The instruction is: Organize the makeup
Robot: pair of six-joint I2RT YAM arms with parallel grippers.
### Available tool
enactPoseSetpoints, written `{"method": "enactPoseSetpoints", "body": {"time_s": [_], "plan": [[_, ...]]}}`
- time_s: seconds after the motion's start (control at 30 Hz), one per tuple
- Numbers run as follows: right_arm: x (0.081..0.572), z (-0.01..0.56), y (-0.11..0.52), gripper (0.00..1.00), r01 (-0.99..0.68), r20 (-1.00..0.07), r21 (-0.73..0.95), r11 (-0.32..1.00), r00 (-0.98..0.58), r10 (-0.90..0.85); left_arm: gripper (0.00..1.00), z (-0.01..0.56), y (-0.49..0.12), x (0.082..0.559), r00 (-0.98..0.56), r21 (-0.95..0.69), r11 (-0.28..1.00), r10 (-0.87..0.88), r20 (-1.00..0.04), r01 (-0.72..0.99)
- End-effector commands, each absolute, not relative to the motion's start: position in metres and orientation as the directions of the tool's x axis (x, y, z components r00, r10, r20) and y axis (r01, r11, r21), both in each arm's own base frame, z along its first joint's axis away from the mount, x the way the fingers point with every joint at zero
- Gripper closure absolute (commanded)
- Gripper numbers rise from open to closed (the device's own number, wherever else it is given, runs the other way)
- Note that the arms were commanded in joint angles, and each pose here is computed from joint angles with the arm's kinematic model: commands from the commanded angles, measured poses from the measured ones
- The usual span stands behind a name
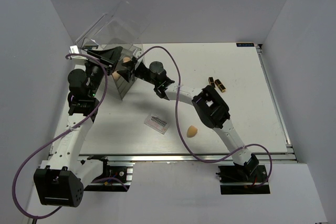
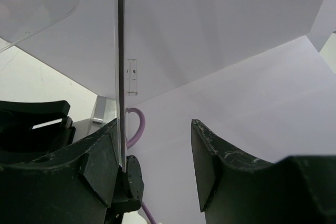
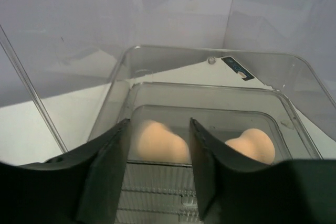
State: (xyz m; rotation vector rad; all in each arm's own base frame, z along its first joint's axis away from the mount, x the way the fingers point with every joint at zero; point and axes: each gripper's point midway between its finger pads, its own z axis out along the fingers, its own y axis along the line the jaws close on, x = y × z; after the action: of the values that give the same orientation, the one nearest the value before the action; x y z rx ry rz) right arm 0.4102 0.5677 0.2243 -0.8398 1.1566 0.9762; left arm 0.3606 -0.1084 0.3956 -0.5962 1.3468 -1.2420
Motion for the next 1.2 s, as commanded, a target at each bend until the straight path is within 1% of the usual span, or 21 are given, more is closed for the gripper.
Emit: {"method": "enactPoseSetpoints", "body": {"time_s": [0.0,0.13,0.27,0.37,0.43,0.47,0.5,0.53,0.6,0.63,0.67,0.7,0.73,0.77,0.8,0.83,0.87,0.93,0.97,1.07,1.17], "plan": [[0.413,0.228,0.566,0.45,-0.923,-0.965,-0.081,0.375,0.166,0.201,0.37,0.426,-0.11,0.344,-0.201,-0.871,0.297,-0.896,-0.395,0.391],[0.413,0.226,0.565,0.41,-0.919,-0.964,-0.109,0.378,0.191,0.186,0.37,0.427,-0.11,0.344,-0.199,-0.871,0.297,-0.897,-0.395,0.391],[0.414,0.238,0.562,0.42,-0.919,-0.96,-0.105,0.38,0.194,0.204,0.37,0.425,-0.11,0.345,-0.201,-0.873,0.296,-0.897,-0.393,0.389],[0.411,0.261,0.549,0.49,-0.934,-0.954,-0.103,0.342,0.191,0.233,0.37,0.425,-0.109,0.344,-0.199,-0.872,0.294,-0.898,-0.392,0.39],[0.404,0.272,0.537,0.57,-0.944,-0.948,-0.124,0.306,0.204,0.245,0.37,0.424,-0.11,0.344,-0.201,-0.872,0.294,-0.897,-0.393,0.391],[0.392,0.274,0.523,0.61,-0.956,-0.951,-0.14,0.258,0.202,0.233,0.37,0.425,-0.11,0.343,-0.199,-0.871,0.294,-0.898,-0.393,0.394],[0.385,0.275,0.516,0.68,-0.962,-0.952,-0.15,0.23,0.203,0.229,0.38,0.425,-0.11,0.343,-0.202,-0.871,0.292,-0.897,-0.392,0.394],[0.377,0.278,0.506,0.7,-0.965,-0.95,-0.164,0.203,0.21,0.23,0.38,0.425,-0.11,0.341,-0.2,-0.87,0.293,-0.897,-0.394,0.397],[0.348,0.272,0.478,0.72,-0.981,-0.962,-0.178,0.079,0.19,0.195,0.38,0.422,-0.11,0.341,-0.199,-0.87,0.291,-0.899,-0.391,0.399],[0.332,0.283,0.463,0.72,-0.981,-0.963,-0.193,0.021,0.193,0.189,0.38,0.421,-0.11,0.341,-0.201,-0.871,0.291,-0.898,-0.391,0.397],[0.314,0.273,0.445,0.71,-0.975,-0.972,-0.195,-0.105,0.177,0.156,0.38,0.419,-0.11,0.341,-0.204,-0.872,0.291,-0.897,-0.391,0.394],[0.301,0.255,0.432,0.66,-0.974,-0.986,-0.149,-0.171,0.132,0.107,0.38,0.418,-0.11,0.341,-0.203,-0.871,0.292,-0.897,-0.393,0.396],[0.293,0.249,0.42,0.64,-0.959,-0.983,-0.18,-0.22,0.165,0.083,0.38,0.418,-0.11,0.341,-0.203,-0.87,0.293,-0.896,-0.395,0.397],[0.276,0.237,0.4,0.61,-0.956,-0.997,-0.069,-0.286,0.076,-0.014,0.38,0.417,-0.11,0.341,-0.204,-0.871,0.292,-0.897,-0.393,0.396],[0.272,0.23,0.391,0.53,-0.954,-0.995,-0.054,-0.294,0.076,-0.065,0.38,0.416,-0.11,0.34,-0.203,-0.871,0.292,-0.897,-0.393,0.396],[0.275,0.224,0.384,0.49,-0.921,-0.962,-0.234,-0.31,0.266,-0.067,0.38,0.416,-0.11,0.34,-0.202,-0.87,0.293,-0.897,-0.394,0.396],[0.25,0.195,0.359,0.47,-0.943,-0.956,-0.068,-0.325,0.155,-0.248,0.38,0.416,-0.11,0.34,-0.201,-0.871,0.294,-0.897,-0.394,0.394],[0.236,0.185,0.34,0.44,-0.926,-0.925,-0.082,-0.369,0.208,-0.317,0.38,0.415,-0.11,0.34,-0.202,-0.87,0.293,-0.897,-0.394,0.396],[0.225,0.173,0.324,0.44,-0.926,-0.894,-0.044,-0.374,0.203,-0.399,0.38,0.415,-0.11,0.34,-0.204,-0.869,0.293,-0.896,-0.395,0.398],[0.208,0.158,0.297,0.41,-0.94,-0.841,0.023,-0.339,0.165,-0.515,0.38,0.414,-0.111,0.341,-0.206,-0.868,0.292,-0.895,-0.396,0.401],[0.195,0.144,0.275,0.4,-0.952,-0.8,0.023,-0.307,0.167,-0.577,0.38,0.414,-0.111,0.342,-0.205,-0.869,0.29,-0.896,-0.394,0.402]]}}
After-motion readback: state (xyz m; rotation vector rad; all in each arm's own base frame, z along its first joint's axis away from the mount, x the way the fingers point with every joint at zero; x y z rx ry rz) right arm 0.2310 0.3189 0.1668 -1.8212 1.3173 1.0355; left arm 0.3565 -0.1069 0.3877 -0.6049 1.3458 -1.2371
